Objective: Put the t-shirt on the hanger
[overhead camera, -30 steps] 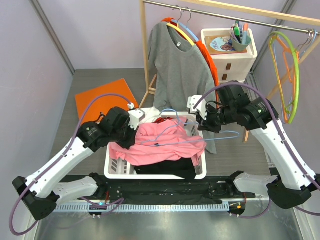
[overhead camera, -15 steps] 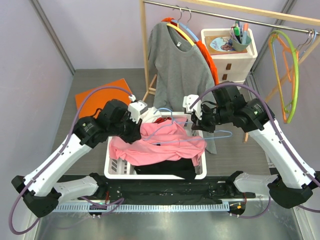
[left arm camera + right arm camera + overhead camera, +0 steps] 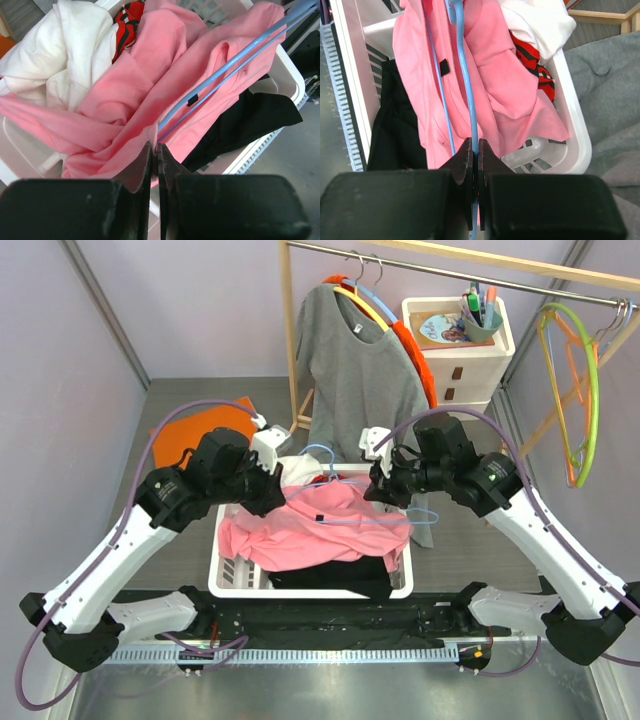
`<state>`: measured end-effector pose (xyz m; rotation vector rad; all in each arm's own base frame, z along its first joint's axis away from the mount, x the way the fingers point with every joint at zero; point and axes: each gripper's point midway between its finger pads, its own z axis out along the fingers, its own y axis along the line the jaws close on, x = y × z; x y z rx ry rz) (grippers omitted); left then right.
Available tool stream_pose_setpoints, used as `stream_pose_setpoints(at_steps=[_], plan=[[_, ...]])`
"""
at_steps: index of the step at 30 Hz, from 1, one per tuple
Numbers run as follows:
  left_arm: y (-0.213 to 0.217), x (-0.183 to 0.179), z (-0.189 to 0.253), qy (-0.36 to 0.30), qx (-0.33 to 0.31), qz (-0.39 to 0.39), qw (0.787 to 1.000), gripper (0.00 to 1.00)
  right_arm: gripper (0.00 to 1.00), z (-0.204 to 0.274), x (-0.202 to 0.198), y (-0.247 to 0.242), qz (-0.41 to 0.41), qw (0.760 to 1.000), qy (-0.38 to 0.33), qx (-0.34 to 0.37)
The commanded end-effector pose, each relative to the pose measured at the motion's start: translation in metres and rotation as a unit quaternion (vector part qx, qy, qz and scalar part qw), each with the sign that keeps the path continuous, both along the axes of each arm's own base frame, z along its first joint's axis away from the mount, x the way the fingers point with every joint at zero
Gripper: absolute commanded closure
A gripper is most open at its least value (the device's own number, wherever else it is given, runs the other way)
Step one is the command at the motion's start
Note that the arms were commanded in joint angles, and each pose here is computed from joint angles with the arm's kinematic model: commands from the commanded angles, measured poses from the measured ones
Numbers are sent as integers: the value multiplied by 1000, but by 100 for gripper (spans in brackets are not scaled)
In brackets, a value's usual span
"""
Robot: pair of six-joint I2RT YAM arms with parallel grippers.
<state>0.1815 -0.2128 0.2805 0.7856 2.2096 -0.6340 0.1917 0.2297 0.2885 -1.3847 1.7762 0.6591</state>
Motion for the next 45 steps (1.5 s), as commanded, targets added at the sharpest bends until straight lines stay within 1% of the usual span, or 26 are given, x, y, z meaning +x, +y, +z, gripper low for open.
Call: stream_pose_setpoints(at_steps=[1,3,6,11,16,18,20,21,22,23,24,25,26,27,28,30,32,33,34,36,37,38,39,40,41,45], plan=[[-13,8,29,-31,-45,0,999,96,99,30,6,24,-13,995,-16,94],[-17,12,32,-34,-50,1,998,98,99,30,1,33,-9,993,2,115],[-23,16,35,-31,-59,1,998,99,99,28,-2,44,3,991,5,132],[-34,21,42,-36,-82,-1,996,100,99,20,-9,56,22,990,13,138],[-44,16,53,-41,-126,-17,991,100,99,16,-12,66,33,986,20,161],[-50,12,56,-45,-144,-37,988,100,99,14,-10,69,35,985,16,168],[-47,7,60,-69,-153,-55,984,98,99,13,-8,69,36,985,7,166],[-42,5,61,-92,-141,-69,983,88,99,15,-7,68,34,985,2,167],[-35,-1,66,-109,-140,-75,981,82,99,18,-7,67,33,985,-5,168],[-25,-5,59,-110,-120,-73,984,74,99,17,-8,65,32,986,-8,164],[-17,-7,57,-123,-103,-79,984,50,99,21,-10,61,33,986,-19,165],[-10,-10,57,-129,-92,-78,984,41,99,21,-11,59,34,986,-24,164],[0,-17,62,-145,-84,-84,982,33,99,22,-14,56,34,986,-27,162],[7,-25,57,-139,-70,-93,984,22,99,22,-15,53,35,986,-33,161],[14,-27,59,-171,-49,-116,977,18,99,22,-16,52,37,986,-34,160],[29,-29,67,-212,-37,-110,970,8,99,21,-18,52,45,986,-39,158],[39,-27,63,-247,-1,-127,961,3,99,22,-20,52,56,985,-44,156],[44,-24,60,-259,20,-130,957,2,99,22,-21,52,65,985,-45,155],[48,-23,57,-277,46,-149,948,2,99,21,-21,53,73,985,-53,150],[51,-23,56,-296,62,-169,938,6,99,22,-23,53,85,983,-61,149],[47,-30,51,-292,60,-197,934,9,99,21,-22,54,90,983,-67,145],[47,-32,49,-305,70,-221,923,13,99,22,-23,54,95,982,-71,145],[45,-33,45,-303,70,-231,922,23,99,22,-23,55,99,982,-73,144],[43,-31,43,-303,74,-234,921,27,99,23,-22,56,104,981,-78,145],[43,-27,37,-305,85,-238,918,33,99,23,-22,56,107,980,-81,145],[42,-13,28,-320,109,-237,911,39,99,24,-24,55,121,978,-99,139]])
